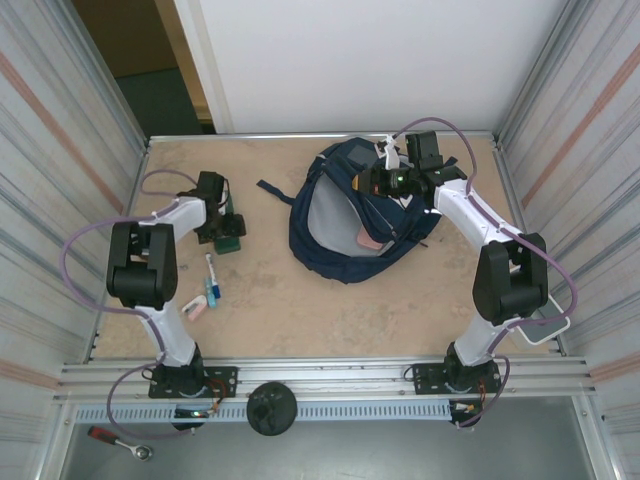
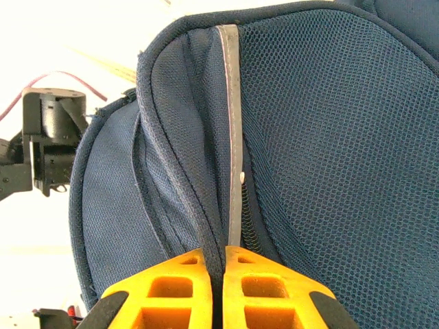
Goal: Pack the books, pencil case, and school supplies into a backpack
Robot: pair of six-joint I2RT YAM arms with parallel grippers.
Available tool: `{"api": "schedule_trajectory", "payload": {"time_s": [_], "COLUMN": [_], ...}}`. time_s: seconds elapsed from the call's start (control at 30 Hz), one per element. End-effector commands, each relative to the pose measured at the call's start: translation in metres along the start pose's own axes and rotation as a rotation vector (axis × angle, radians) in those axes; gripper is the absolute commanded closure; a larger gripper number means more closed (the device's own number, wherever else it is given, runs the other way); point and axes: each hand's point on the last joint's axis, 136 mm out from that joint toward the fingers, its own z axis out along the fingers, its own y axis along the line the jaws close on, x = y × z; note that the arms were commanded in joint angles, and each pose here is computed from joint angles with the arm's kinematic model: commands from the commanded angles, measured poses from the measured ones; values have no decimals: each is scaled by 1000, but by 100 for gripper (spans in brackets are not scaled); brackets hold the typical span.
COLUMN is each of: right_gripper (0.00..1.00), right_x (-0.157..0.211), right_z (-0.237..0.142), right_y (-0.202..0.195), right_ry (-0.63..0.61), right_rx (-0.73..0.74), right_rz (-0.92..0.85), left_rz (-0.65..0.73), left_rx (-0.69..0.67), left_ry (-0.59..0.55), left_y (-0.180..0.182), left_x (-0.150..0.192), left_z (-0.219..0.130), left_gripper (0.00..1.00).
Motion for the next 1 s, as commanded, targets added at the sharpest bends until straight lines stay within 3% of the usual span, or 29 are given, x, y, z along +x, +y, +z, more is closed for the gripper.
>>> {"api": "schedule_trajectory", "payload": {"time_s": [0.0, 0.23, 0.43, 0.57, 0.73, 0.97], "right_gripper": [100, 100, 100, 100, 100, 100], "right_x": [-1, -3, -10, -19, -30, -43], "right_z": [-7, -13, -22, -29, -36, -39], "right_y": [10, 12, 13, 16, 19, 27], "right_ry": [-13, -23, -42, -53, -71, -73], "right_rx": [-28, -25, -23, -25, -25, -37], "right_rz": [-23, -29, -34, -44, -57, -70], "left_rz": [34, 67, 149, 272, 481, 687], "left_rx": [20, 39, 139, 200, 276, 315], "left_ry": [30, 30, -150, -274, -350, -283], "left_y": [-10, -23, -57, -89, -136, -192], "left_x": [1, 4, -1, 11, 41, 61], "left_z": [1, -1, -50, -93, -129, -133], "left_gripper": [25, 41, 48, 51, 52, 52]}}
